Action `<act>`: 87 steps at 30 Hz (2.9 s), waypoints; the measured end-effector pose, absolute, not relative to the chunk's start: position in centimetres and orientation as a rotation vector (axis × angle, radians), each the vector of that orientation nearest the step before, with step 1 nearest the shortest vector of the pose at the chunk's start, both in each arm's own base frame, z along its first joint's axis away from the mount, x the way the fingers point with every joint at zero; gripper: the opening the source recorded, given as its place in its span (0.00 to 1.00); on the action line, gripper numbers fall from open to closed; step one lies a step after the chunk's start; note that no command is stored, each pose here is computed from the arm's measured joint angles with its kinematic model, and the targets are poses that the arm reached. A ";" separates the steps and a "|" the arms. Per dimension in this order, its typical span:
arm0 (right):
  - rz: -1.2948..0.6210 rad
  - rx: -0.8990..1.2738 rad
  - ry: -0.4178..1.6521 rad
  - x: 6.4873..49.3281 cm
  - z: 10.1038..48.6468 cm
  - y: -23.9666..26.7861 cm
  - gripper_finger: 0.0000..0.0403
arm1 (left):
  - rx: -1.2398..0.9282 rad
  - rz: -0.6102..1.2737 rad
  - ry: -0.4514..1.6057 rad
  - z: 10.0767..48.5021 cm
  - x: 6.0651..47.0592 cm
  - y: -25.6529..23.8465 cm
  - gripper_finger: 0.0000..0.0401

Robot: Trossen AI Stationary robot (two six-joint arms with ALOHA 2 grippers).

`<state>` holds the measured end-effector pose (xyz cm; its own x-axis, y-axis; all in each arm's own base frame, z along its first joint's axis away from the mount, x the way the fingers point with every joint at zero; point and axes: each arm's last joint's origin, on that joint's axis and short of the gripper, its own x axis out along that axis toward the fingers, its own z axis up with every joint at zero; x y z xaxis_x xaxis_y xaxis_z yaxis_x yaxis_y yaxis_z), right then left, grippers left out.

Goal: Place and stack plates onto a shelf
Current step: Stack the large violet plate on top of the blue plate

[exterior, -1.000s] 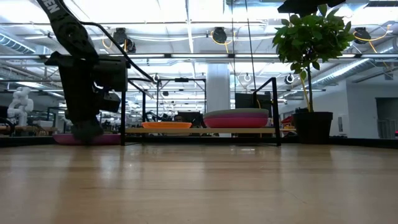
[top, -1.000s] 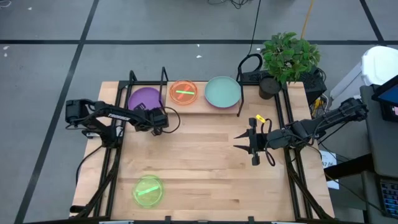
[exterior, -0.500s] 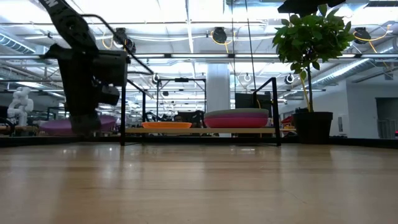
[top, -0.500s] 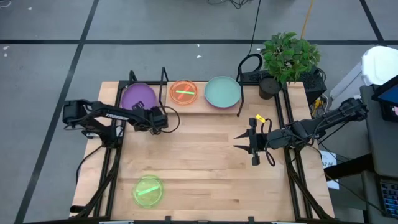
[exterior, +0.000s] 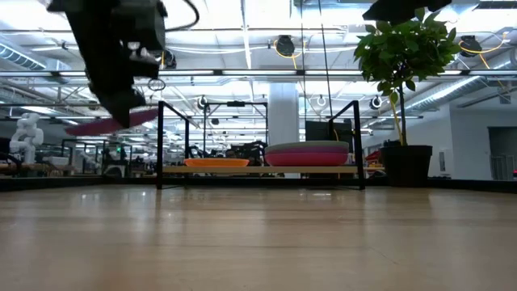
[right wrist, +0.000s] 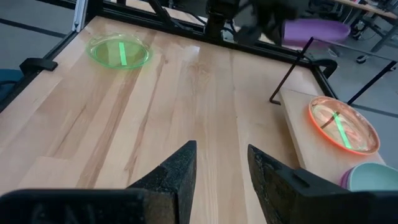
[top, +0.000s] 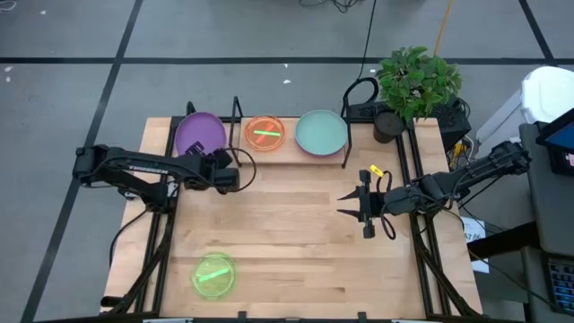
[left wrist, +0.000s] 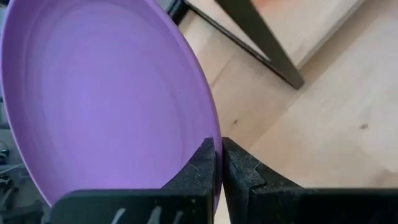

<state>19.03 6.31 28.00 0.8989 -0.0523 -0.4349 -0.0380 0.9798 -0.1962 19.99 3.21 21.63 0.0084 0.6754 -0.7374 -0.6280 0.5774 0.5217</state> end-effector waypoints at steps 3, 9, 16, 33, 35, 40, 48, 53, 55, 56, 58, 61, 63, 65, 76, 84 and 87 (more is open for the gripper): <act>-0.009 -0.195 0.461 19.0 27.9 6.3 0.31 | 0.037 1.008 1.148 23.4 19.9 2.3 0.03; -0.011 -0.189 0.462 19.0 27.9 6.3 0.31 | 0.054 0.921 1.070 26.4 20.4 0.3 0.03; -0.017 -0.165 0.467 19.0 27.9 6.3 0.31 | 0.162 0.752 1.032 28.5 20.8 -2.3 0.03; 0.004 -0.133 0.450 19.5 27.8 6.6 0.31 | 0.814 0.133 0.927 27.4 25.1 -8.9 0.03; 0.059 -0.091 0.441 19.9 27.8 6.9 0.31 | 0.881 0.091 0.903 27.1 26.1 -9.1 0.03; 0.185 -0.024 0.396 21.0 27.8 7.7 0.31 | 1.002 -0.002 0.872 25.7 28.2 -9.8 0.03; 0.149 -0.114 0.432 22.2 26.5 8.1 0.31 | 1.084 -0.138 0.863 23.3 31.3 -8.9 0.03; 0.140 -0.201 0.508 22.5 25.4 8.0 0.31 | 1.016 -0.214 0.918 21.4 32.5 -7.3 0.03; 0.137 -0.238 0.551 22.6 24.8 7.9 0.31 | 0.996 -0.239 0.925 20.9 32.9 -6.9 0.03; 0.121 -0.266 0.589 22.5 24.4 7.7 0.31 | 0.988 -0.254 0.921 20.7 33.1 -6.7 0.03; 0.067 -0.333 0.664 22.6 23.5 7.2 0.31 | 0.970 -0.268 0.909 20.4 33.4 -6.3 0.03; 0.033 -0.379 0.760 22.9 22.2 6.9 0.31 | 0.955 -0.276 0.883 20.3 33.9 -6.0 0.03; 0.033 -0.393 0.781 23.3 21.6 6.9 0.31 | 0.948 -0.288 0.884 20.2 33.9 -5.9 0.03; 0.046 -0.416 0.784 23.7 21.2 7.0 0.31 | 0.938 -0.306 0.877 20.2 33.9 -6.0 0.03; 0.109 -0.405 0.743 24.7 20.8 7.5 0.31 | 0.838 -0.373 0.904 19.9 33.5 -6.3 0.03; 0.107 -0.423 0.746 24.8 20.7 7.2 0.31 | 0.786 -0.386 0.924 19.8 33.3 -6.3 0.03; 0.110 -0.432 0.746 24.8 20.7 7.2 0.31 | 0.781 -0.393 0.925 19.7 33.3 -6.4 0.03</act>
